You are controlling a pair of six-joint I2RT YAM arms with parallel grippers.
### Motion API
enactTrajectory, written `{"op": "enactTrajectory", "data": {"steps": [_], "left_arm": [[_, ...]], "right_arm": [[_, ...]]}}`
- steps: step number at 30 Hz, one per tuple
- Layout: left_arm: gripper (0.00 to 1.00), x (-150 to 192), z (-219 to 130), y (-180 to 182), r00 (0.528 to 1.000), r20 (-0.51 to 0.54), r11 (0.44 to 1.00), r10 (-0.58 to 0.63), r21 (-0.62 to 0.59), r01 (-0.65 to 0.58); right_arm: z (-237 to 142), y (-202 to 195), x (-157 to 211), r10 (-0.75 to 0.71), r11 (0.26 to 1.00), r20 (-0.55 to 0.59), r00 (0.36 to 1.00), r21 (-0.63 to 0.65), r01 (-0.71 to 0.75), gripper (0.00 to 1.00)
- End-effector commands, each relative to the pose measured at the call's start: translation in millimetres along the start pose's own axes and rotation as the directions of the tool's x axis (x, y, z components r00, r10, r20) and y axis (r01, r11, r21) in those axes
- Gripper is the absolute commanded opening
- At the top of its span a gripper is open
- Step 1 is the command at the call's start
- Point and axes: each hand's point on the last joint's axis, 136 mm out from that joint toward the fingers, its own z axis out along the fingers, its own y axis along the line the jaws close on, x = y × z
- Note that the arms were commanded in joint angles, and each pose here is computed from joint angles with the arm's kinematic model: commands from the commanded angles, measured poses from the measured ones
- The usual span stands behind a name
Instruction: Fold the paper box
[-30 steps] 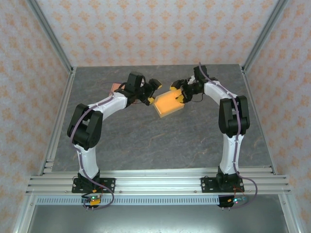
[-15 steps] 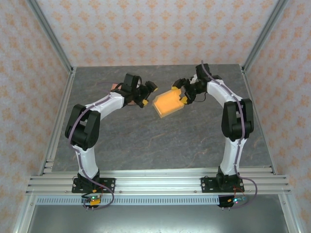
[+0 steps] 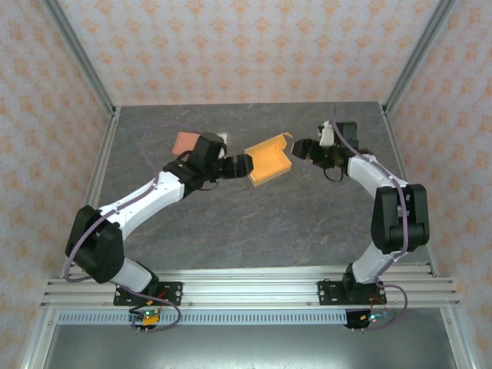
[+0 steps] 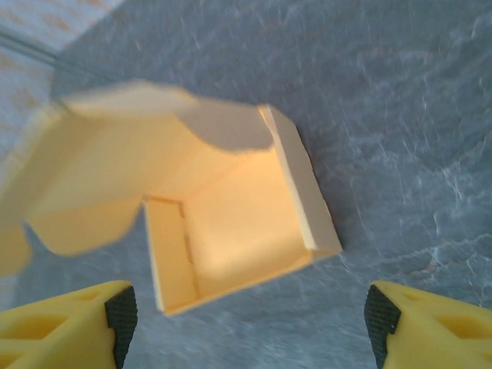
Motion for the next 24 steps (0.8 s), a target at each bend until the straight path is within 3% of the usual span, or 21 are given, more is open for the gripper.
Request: {"op": "enactTrajectory", "data": {"steps": [1, 5, 9, 15, 24], "left_arm": [[0.87, -10, 13, 14, 0.993, 0.079, 0.990, 0.083, -0.121, -0.073], [0.76, -24, 27, 18, 0.989, 0.123, 0.980, 0.084, -0.192, -0.059], [0.61, -29, 49, 10, 0.993, 0.100, 0.984, 0.055, -0.173, -0.037], [0.52, -31, 65, 9, 0.993, 0.113, 0.985, -0.023, -0.169, 0.042], [0.37, -38, 77, 26, 0.994, 0.108, 0.957, 0.035, -0.291, -0.002]], "right_arm": [[2, 20, -36, -0.255, 0.964, 0.149, 0.955, -0.042, 0.263, 0.74], [20, 22, -37, -0.306, 0.949, 0.129, 0.943, -0.038, 0.313, 0.66], [34, 27, -44, -0.289, 0.951, 0.117, 0.950, -0.083, 0.299, 0.53], [54, 35, -45, -0.300, 0.947, 0.107, 0.948, -0.086, 0.310, 0.47], [69, 35, -46, -0.309, 0.948, 0.108, 0.945, -0.049, 0.315, 0.25]]}}
